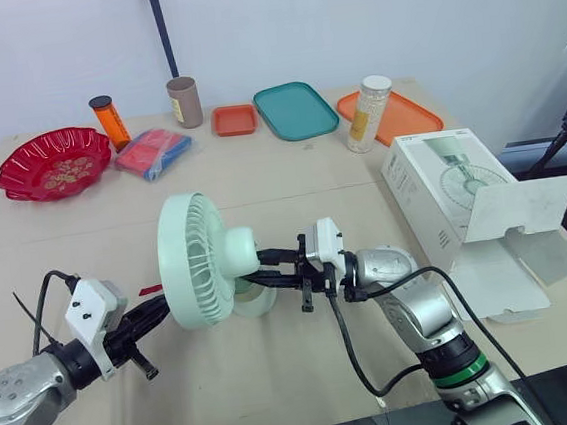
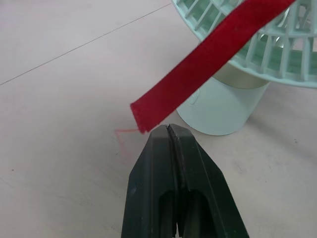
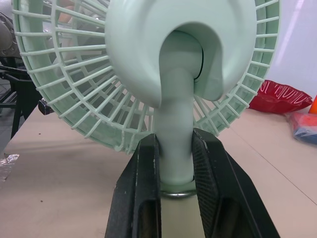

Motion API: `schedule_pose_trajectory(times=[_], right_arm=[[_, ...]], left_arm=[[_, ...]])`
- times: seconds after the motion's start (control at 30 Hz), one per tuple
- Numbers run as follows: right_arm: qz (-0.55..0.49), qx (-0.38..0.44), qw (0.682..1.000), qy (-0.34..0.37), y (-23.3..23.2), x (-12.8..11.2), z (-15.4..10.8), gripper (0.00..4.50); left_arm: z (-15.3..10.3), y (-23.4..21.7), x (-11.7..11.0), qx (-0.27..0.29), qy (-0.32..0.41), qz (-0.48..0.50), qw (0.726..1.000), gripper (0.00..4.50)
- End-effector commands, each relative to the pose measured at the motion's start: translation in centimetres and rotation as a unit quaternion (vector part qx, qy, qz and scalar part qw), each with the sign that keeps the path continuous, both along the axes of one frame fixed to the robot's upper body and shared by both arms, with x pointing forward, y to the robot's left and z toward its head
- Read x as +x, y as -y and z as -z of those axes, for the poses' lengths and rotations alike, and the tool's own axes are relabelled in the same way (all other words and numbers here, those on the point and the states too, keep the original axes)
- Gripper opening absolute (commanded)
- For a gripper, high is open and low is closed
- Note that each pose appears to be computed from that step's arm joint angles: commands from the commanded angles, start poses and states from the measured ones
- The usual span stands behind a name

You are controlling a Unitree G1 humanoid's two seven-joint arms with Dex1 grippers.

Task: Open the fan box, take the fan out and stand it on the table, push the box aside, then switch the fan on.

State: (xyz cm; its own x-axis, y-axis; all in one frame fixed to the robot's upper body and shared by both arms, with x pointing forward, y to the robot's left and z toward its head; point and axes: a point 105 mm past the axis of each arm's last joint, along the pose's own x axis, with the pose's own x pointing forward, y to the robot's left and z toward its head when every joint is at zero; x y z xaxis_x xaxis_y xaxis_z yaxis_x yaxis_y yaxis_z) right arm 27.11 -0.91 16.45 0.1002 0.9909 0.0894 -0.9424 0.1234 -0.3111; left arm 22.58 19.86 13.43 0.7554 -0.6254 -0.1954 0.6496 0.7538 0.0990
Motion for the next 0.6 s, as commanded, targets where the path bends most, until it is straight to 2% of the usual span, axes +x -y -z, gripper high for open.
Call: schedule_pose_trajectory(times=[0.03, 0.07, 0.13, 0.23, 0.27, 0.37, 0.6], right_arm=[[-0.007, 0.009, 1.0, 0.013, -0.2, -0.16, -0.81, 0.31], [-0.007, 0.01, 1.0, 0.014, -0.21, -0.14, -0.91, 0.31], [-0.008, 0.011, 1.0, 0.017, -0.21, -0.11, -1.09, 1.36], [-0.008, 0.011, 1.0, 0.019, -0.18, -0.05, -1.24, 2.45], [-0.008, 0.011, 1.0, 0.02, -0.18, -0.05, -1.29, 3.08], [-0.008, 0.011, 1.0, 0.023, -0.17, 0.04, -1.39, 4.37], [-0.008, 0.011, 1.0, 0.025, -0.18, 0.05, -1.43, 4.45]], left_arm=[[-0.76, 0.38, -0.05, 0.002, 0.019, 0.007, 1.0, 0.09], [-0.73, 0.4, -0.02, 0.001, 0.019, 0.007, 1.0, 0.09], [-0.68, 0.45, 0.04, 0.001, 0.021, 0.006, 1.0, 0.0], [-0.66, 0.48, 0.12, 0.0, 0.022, 0.005, 1.0, 0.0], [-0.67, 0.48, 0.14, 0.0, 0.024, 0.004, 1.0, 0.0], [-0.65, 0.53, 0.21, -0.001, 0.027, 0.002, 1.0, 0.0], [-0.62, 0.64, 0.28, -0.002, 0.029, 0.002, 1.0, 0.0]])
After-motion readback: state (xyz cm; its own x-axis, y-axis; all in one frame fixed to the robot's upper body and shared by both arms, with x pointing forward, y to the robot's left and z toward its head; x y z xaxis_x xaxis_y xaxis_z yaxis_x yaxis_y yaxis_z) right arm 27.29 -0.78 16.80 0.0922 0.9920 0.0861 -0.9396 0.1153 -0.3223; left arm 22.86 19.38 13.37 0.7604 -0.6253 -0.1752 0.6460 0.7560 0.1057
